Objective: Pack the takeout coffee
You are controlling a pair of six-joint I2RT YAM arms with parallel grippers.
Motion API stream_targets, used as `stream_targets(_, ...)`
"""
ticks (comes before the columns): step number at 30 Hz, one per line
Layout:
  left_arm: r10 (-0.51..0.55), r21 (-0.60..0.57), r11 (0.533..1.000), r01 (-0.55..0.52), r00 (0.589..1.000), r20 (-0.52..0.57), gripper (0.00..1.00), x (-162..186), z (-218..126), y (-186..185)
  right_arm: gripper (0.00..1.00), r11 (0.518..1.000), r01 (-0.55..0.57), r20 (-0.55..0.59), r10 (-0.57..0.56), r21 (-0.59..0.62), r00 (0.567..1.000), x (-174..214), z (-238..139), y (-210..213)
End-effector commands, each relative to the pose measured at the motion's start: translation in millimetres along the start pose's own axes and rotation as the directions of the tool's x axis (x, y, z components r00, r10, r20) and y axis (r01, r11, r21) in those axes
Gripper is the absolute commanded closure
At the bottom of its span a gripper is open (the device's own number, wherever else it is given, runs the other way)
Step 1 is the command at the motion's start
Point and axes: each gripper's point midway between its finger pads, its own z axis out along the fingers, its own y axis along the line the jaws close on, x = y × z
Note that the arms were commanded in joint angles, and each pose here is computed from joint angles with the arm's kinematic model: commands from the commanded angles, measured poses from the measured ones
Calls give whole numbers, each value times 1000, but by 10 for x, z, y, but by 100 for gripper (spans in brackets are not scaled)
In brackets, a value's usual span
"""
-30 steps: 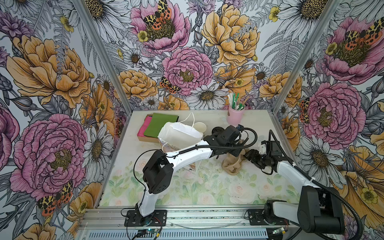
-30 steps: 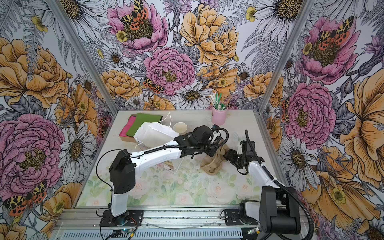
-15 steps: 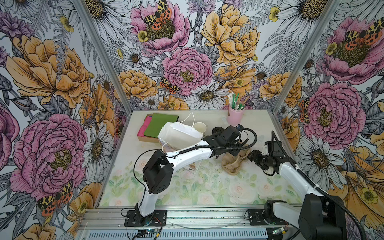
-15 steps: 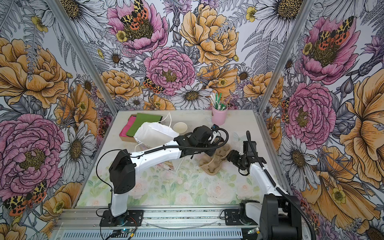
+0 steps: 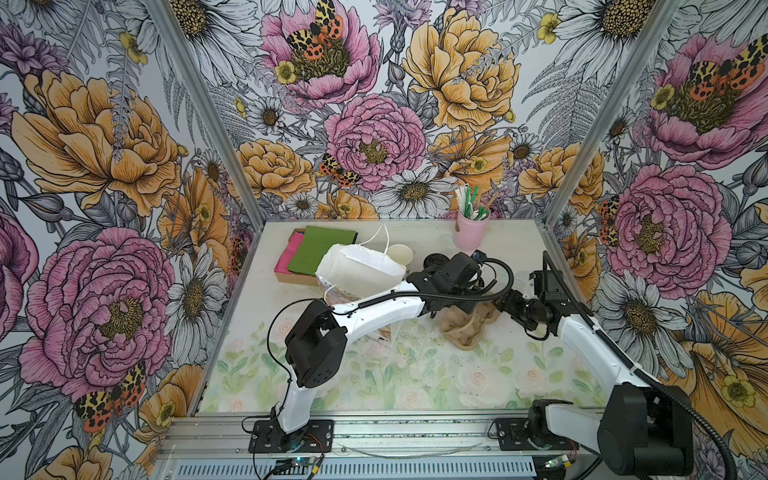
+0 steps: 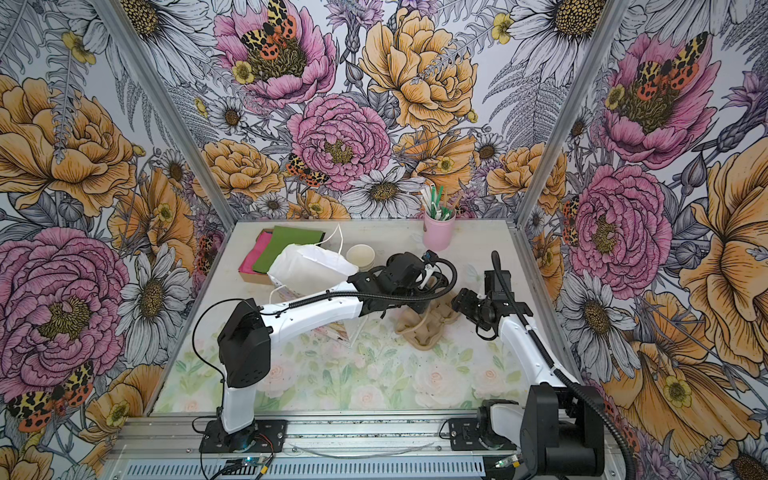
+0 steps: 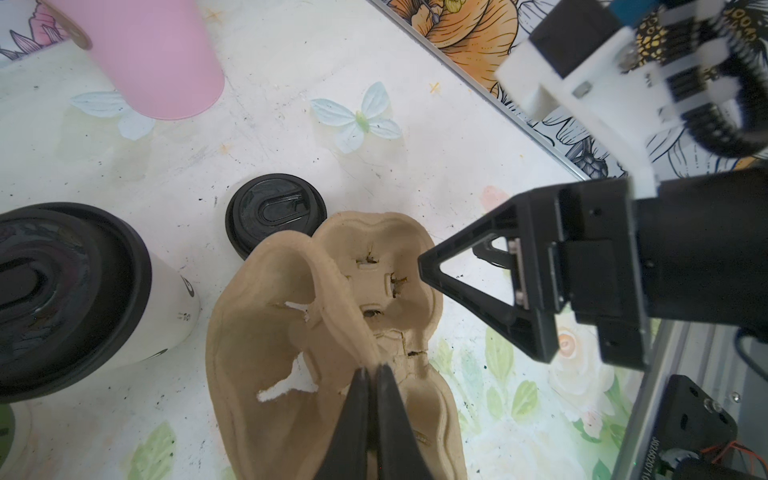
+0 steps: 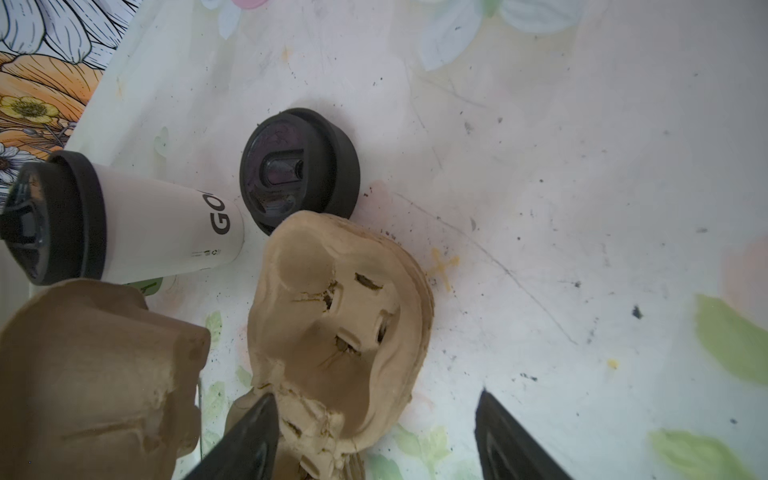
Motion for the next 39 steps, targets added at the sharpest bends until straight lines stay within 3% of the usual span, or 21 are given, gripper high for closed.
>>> stream_targets(1, 5, -22, 1000, -4, 998, 66, 92, -209, -210, 73, 26, 1000, -25, -2, 25, 10, 1000, -69, 109, 14)
stream_targets(17, 4, -30, 1000, -1, 997, 83, 92, -260, -309, 124, 60, 980, 83, -43, -76, 180, 996, -288, 496, -255)
stream_targets(25, 4, -31, 1000, -1, 996, 85, 92, -265, -328, 137, 70, 961, 180, -101, -162, 208, 982, -436, 596, -237)
stream_targets(32, 2, -31, 1000, 1, 997, 83, 92, -258, -319, 141, 74, 921, 338, -197, -301, 194, 933, -528, 640, -181)
stream_targets(39, 1, -32, 999, 2, 997, 83, 92, -260, -313, 148, 77, 842, 479, -290, -408, 246, 866, -599, 660, -318)
